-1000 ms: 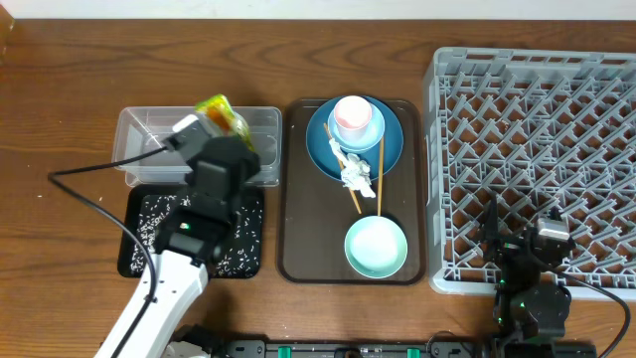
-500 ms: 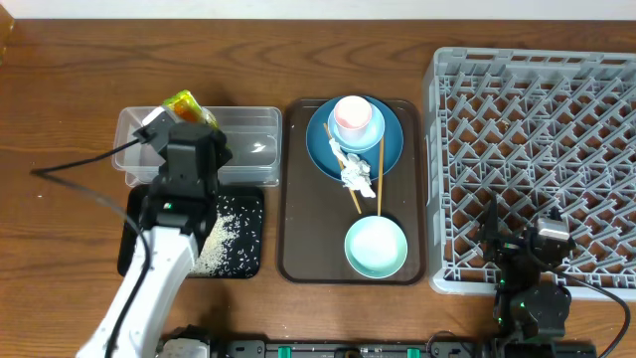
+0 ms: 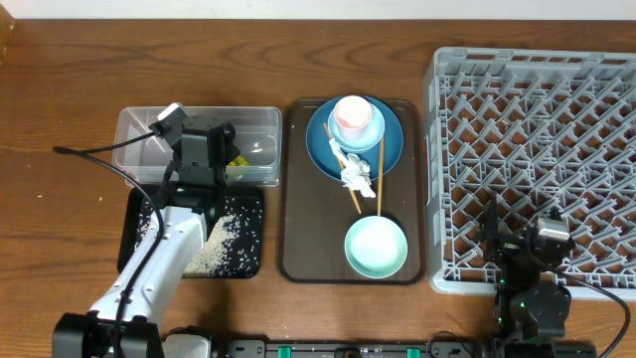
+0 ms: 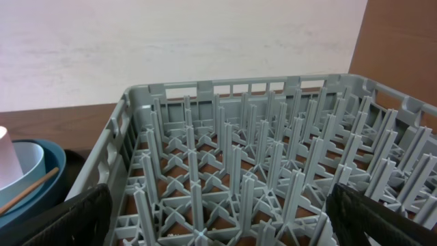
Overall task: Sort waste into correct bins and load items into the dishwasher rack
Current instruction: 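Move the left gripper to the white tissue on the blue plate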
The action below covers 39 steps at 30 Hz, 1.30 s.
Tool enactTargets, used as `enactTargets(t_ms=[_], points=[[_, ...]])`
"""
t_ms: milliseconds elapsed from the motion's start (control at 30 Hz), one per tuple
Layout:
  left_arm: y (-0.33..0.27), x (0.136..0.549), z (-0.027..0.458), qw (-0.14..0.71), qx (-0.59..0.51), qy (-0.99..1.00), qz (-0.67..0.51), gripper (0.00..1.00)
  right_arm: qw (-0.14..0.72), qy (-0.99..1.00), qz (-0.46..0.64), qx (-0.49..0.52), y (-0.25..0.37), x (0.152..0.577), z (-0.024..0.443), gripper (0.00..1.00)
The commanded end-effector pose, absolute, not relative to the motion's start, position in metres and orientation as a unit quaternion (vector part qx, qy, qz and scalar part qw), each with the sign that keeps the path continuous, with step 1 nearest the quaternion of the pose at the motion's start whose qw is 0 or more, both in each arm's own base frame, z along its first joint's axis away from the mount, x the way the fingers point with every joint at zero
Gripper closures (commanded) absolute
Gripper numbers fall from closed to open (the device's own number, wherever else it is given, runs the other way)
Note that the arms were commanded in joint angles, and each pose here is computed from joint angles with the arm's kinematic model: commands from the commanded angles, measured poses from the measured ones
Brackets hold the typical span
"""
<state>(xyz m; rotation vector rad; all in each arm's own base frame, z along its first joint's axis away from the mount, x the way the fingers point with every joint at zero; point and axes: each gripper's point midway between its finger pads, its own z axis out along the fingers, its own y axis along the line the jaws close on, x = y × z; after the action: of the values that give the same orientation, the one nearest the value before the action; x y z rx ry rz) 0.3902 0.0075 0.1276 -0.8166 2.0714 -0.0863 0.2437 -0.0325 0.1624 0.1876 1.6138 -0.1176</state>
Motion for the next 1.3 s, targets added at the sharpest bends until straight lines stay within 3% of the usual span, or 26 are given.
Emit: enactTargets(t_ms=[0,133,333,467,667,1267], points=[[0.011,0.389,0.13,0.444,-0.321,0.836,-0.027,0.55,0.685,0.721,-0.048,0.091,-0.033,0.243,0.161,0.01],[0.001,0.39,0.138,0.448,-0.293,0.843,-0.044,0.56,0.685,0.721,-0.048,0.091,-0.033,0.243,0.161,0.01],[-0.079,0.379,0.173,0.424,-0.188,0.855,-0.234,0.46,0.685,0.721,-0.048,0.091,-0.033,0.243,0.161,0.01],[-0.122,0.364,0.181,0.389,-0.125,0.857,-0.315,0.45,0.685,0.721,-0.048,0.091,-0.033,0.243,0.161,0.01],[-0.163,0.351,0.179,0.367,-0.076,0.862,-0.343,0.36,0.685,0.721,-0.048,0.091,-0.033,0.243,0.161,0.01],[-0.244,0.329,0.142,0.318,0.01,0.876,-0.363,0.31,0.685,0.721,-0.048,0.091,-0.033,0.244,0.161,0.01]])
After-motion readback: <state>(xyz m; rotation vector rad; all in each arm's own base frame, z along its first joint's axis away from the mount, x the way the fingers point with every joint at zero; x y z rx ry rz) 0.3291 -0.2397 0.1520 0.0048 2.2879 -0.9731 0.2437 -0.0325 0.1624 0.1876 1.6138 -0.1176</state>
